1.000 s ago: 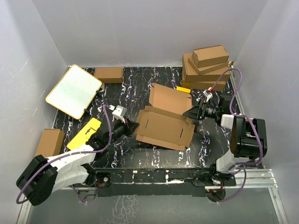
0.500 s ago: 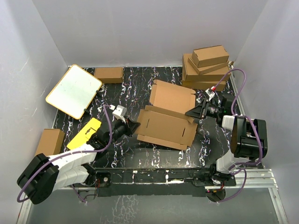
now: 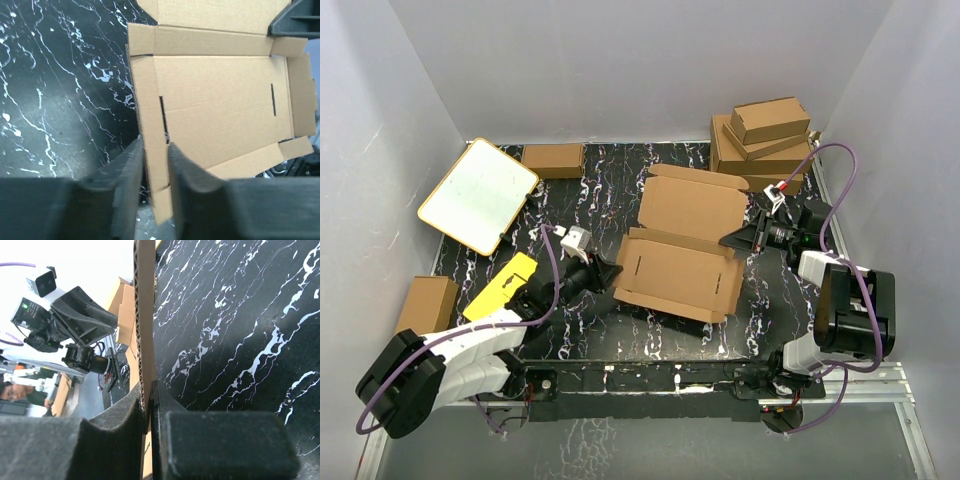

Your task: Fold the paper box

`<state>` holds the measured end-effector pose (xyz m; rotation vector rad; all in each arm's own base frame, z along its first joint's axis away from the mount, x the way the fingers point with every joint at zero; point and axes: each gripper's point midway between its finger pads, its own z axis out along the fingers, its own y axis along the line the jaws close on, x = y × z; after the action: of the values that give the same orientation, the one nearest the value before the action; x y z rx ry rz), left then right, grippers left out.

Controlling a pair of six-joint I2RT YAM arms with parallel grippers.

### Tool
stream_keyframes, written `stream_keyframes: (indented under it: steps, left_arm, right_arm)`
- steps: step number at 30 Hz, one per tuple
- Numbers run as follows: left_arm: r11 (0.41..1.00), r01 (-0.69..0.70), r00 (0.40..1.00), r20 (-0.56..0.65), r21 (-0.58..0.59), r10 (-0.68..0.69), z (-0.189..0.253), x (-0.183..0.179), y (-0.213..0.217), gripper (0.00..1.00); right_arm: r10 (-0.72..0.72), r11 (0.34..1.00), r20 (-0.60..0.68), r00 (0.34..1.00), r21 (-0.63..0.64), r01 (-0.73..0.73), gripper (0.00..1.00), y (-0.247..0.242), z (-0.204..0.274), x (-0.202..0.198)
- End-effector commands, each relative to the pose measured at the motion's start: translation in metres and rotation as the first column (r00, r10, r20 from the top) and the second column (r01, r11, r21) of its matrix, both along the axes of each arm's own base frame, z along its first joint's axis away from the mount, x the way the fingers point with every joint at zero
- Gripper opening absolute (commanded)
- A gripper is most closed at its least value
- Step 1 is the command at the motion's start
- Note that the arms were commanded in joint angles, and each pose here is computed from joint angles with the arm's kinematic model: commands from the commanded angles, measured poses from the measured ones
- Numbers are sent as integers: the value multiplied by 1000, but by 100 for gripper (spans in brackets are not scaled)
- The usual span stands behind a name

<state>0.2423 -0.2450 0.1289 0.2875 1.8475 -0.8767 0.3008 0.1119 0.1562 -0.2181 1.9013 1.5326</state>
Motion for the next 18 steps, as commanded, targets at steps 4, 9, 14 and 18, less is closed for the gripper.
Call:
stream_keyframes:
  steps: [4,9,14,18]
  left_arm:
    - [996,27,1000,15,-86,-26,35,-5,-3,60]
    - [974,144,988,-27,-174,-151,78,1,7,84]
    - [933,265,949,-106,-245,-297,102,27,13,92]
    - [895,379,906,-101,-234,-410,121,51,-3,92]
  right_arm:
    - [75,995,269,960,-88,-53,8,-3,21,-8]
    - [124,990,315,941,-97,-99,8,-2,28,-13]
    - [147,988,336,930,-94,-122,8,-1,33,-18]
    - [161,986,354,921,-92,-137,8,0,36,-21]
